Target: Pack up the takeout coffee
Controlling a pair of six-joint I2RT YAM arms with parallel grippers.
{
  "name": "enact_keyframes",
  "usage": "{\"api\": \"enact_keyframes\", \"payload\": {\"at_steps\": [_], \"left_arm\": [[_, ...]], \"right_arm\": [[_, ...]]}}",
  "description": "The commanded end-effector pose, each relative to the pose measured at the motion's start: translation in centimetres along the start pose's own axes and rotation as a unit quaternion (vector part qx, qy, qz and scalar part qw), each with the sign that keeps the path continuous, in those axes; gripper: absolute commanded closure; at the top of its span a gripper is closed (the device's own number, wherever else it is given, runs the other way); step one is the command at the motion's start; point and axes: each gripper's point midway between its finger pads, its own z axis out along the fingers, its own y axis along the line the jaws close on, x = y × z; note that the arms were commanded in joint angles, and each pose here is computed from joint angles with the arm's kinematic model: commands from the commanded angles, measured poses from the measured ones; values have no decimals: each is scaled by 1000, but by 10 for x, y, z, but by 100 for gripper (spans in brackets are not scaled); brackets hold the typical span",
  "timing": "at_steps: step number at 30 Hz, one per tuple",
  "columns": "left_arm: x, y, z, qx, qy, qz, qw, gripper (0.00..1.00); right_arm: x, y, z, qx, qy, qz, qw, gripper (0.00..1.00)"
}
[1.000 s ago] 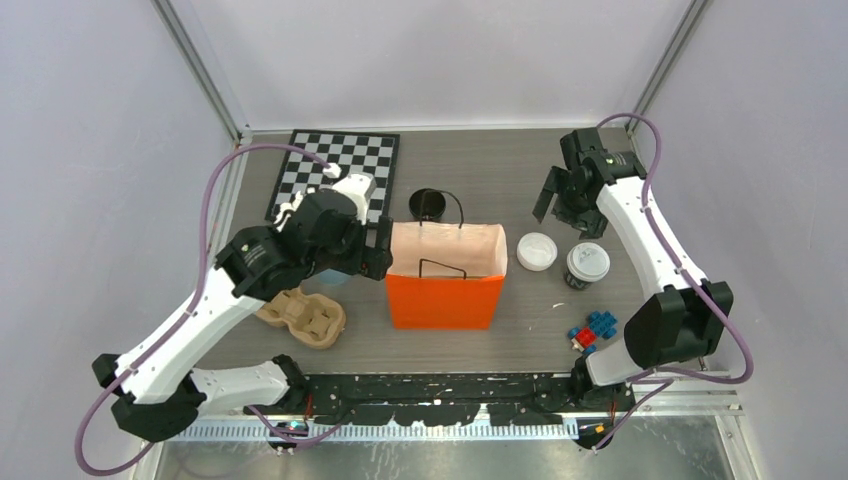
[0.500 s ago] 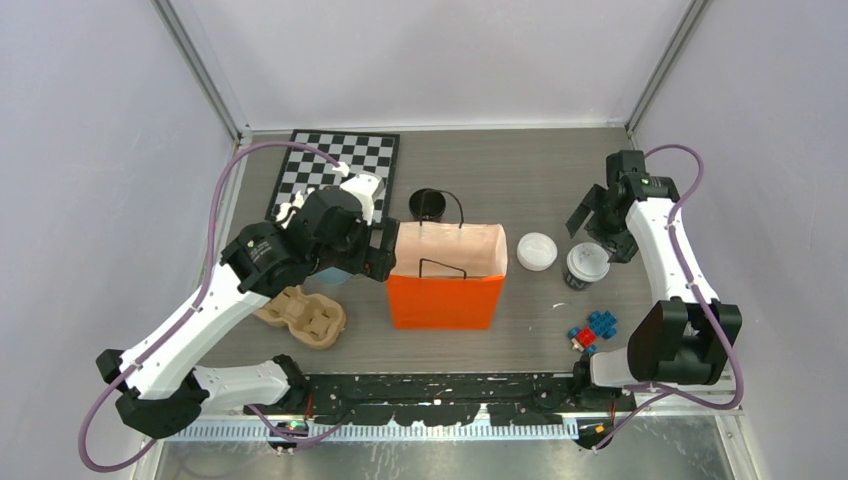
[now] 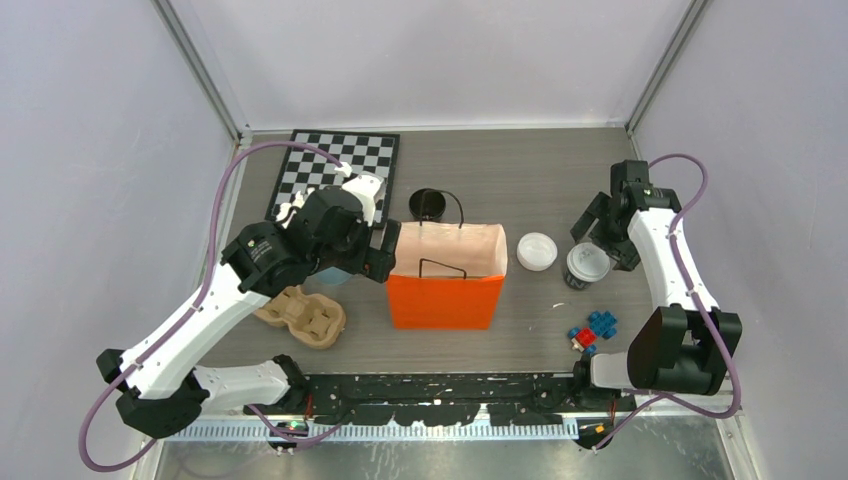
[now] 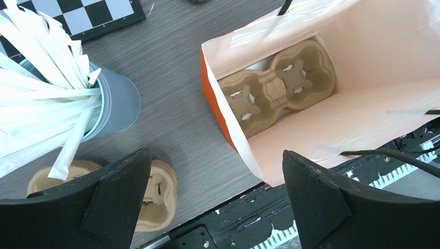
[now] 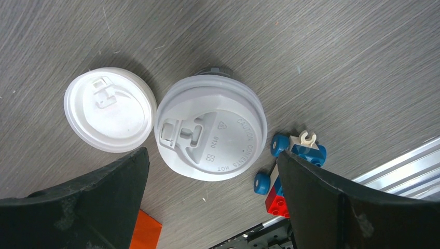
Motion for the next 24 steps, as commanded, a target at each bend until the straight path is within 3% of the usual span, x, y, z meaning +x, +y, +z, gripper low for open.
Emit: {"api": "enact_keyframes", "payload": {"at_steps": [1,24], "left_arm": [[-11,4,-6,-2,-26,6,1000,0],[-14,0,-6,5,-37,-6,999,0]], "right_arm": [[-6,2,-2,-16,-24,13,999,3],[10,-3,14,-15,-11,-7,1000,6]]}}
